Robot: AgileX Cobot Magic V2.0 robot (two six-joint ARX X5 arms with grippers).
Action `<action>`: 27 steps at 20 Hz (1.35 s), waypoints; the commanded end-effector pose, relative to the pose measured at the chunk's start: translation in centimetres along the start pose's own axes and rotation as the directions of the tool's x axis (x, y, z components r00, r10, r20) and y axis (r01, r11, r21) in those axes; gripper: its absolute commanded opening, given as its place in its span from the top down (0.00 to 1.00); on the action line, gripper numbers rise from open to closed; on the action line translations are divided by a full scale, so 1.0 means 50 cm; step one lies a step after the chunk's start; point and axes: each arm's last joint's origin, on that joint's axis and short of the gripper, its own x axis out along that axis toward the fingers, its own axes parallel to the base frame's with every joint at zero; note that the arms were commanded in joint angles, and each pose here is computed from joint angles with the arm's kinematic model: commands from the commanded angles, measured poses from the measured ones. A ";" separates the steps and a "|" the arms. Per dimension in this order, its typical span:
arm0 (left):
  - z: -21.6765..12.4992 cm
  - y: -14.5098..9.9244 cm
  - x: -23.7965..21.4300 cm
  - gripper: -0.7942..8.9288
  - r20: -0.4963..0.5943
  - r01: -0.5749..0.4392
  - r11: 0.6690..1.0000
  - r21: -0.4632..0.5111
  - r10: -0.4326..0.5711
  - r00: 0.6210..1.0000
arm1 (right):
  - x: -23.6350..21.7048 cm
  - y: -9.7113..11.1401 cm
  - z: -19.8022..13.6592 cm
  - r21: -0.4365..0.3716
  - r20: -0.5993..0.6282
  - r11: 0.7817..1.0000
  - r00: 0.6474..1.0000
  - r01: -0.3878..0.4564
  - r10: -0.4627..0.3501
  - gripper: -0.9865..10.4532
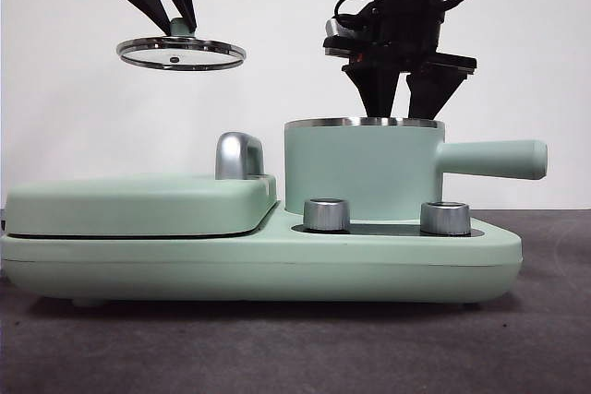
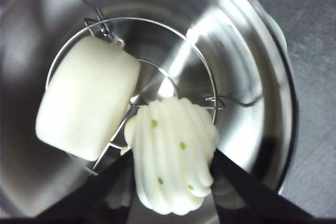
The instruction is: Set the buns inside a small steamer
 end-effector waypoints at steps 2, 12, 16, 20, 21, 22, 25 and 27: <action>0.001 -0.009 -0.029 0.86 0.022 0.008 1.000 -0.001 -0.008 1.000 | 0.014 0.006 0.010 -0.017 -0.012 1.000 1.000 -0.008 0.008 0.74; 0.001 -0.009 -0.029 0.86 0.022 0.008 1.000 -0.001 -0.008 1.000 | 0.015 0.007 0.011 -0.017 -0.014 1.000 1.000 -0.017 0.017 0.60; 0.001 -0.009 -0.029 0.86 0.022 0.008 1.000 -0.001 -0.008 1.000 | 0.001 0.006 0.008 -0.016 -0.016 1.000 1.000 -0.015 0.015 0.57; 0.001 -0.009 -0.029 0.86 0.023 0.008 1.000 -0.003 -0.008 1.000 | -0.072 0.006 -0.002 -0.018 0.011 1.000 1.000 0.004 -0.003 0.57; 0.001 -0.010 -0.029 0.86 0.023 0.009 1.000 -0.007 -0.008 1.000 | -0.095 0.005 -0.009 -0.018 0.031 1.000 0.999 0.025 -0.025 0.57; 0.000 -0.011 -0.029 0.86 0.022 0.010 1.000 -0.007 -0.010 1.000 | -0.117 0.004 -0.018 -0.016 0.057 0.999 0.998 0.034 -0.033 0.57; 0.000 -0.015 -0.028 0.86 0.021 0.013 1.000 -0.014 -0.013 1.000 | -0.213 0.002 -0.069 -0.017 0.169 1.000 0.985 0.025 -0.022 0.57; 0.000 -0.024 -0.026 0.86 0.020 0.020 1.000 -0.007 -0.020 1.000 | -0.274 -0.001 -0.119 -0.019 0.237 1.000 0.971 0.011 -0.006 0.57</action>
